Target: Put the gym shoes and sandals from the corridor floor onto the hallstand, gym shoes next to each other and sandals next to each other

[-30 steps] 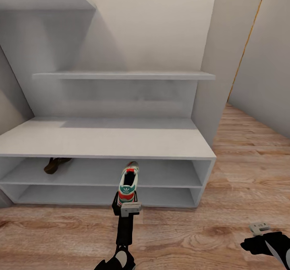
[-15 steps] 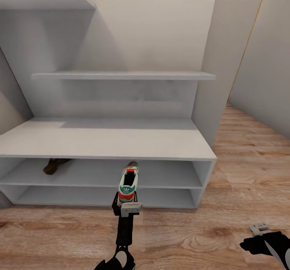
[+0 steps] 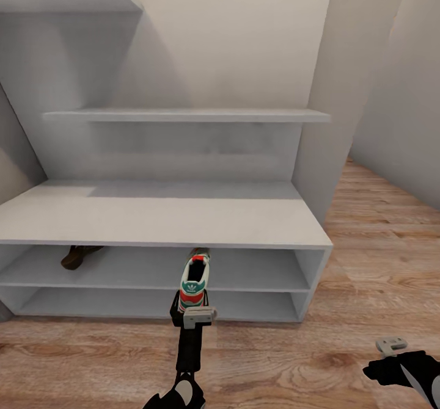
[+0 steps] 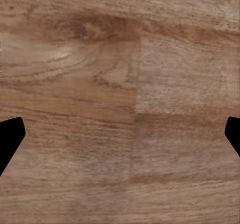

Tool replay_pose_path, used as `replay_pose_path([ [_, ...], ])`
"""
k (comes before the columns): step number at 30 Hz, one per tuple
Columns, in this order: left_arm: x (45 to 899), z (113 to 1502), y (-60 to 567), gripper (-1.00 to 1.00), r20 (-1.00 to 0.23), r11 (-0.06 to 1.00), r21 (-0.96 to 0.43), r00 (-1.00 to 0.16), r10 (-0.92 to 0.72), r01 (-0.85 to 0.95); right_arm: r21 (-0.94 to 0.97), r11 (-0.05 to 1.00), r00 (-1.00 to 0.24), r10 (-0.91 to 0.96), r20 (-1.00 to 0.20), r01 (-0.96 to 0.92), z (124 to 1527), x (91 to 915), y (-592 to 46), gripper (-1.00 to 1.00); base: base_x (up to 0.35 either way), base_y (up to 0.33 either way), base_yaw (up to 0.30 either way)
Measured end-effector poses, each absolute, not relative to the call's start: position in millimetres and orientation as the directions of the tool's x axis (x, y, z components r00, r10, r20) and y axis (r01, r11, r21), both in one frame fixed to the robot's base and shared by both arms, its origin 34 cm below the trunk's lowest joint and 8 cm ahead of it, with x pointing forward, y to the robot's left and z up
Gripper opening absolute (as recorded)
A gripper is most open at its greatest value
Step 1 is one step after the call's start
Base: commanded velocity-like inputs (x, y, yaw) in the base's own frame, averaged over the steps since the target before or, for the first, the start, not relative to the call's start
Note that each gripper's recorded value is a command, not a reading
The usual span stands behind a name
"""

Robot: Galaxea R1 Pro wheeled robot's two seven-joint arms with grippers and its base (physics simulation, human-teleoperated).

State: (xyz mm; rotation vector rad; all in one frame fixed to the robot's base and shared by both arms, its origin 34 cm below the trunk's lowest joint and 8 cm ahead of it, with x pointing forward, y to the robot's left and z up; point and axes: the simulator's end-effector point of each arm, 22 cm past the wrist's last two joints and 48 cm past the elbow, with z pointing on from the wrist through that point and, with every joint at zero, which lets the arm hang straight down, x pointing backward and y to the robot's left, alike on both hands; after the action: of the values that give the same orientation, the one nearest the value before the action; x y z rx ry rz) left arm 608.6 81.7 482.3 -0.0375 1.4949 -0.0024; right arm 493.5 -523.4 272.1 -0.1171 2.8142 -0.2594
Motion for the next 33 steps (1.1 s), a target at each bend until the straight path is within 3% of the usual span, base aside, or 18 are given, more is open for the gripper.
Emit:
replay_pose_path([
  [33,603.0,464.4,86.1,-1.00,-0.999,1.000,-0.001,0.038,0.000,-0.024,-0.156,0.985,-0.946,-0.118,-0.303,-0.073,263.0,498.8,-493.2,1.00,0.002,0.000,0.000],
])
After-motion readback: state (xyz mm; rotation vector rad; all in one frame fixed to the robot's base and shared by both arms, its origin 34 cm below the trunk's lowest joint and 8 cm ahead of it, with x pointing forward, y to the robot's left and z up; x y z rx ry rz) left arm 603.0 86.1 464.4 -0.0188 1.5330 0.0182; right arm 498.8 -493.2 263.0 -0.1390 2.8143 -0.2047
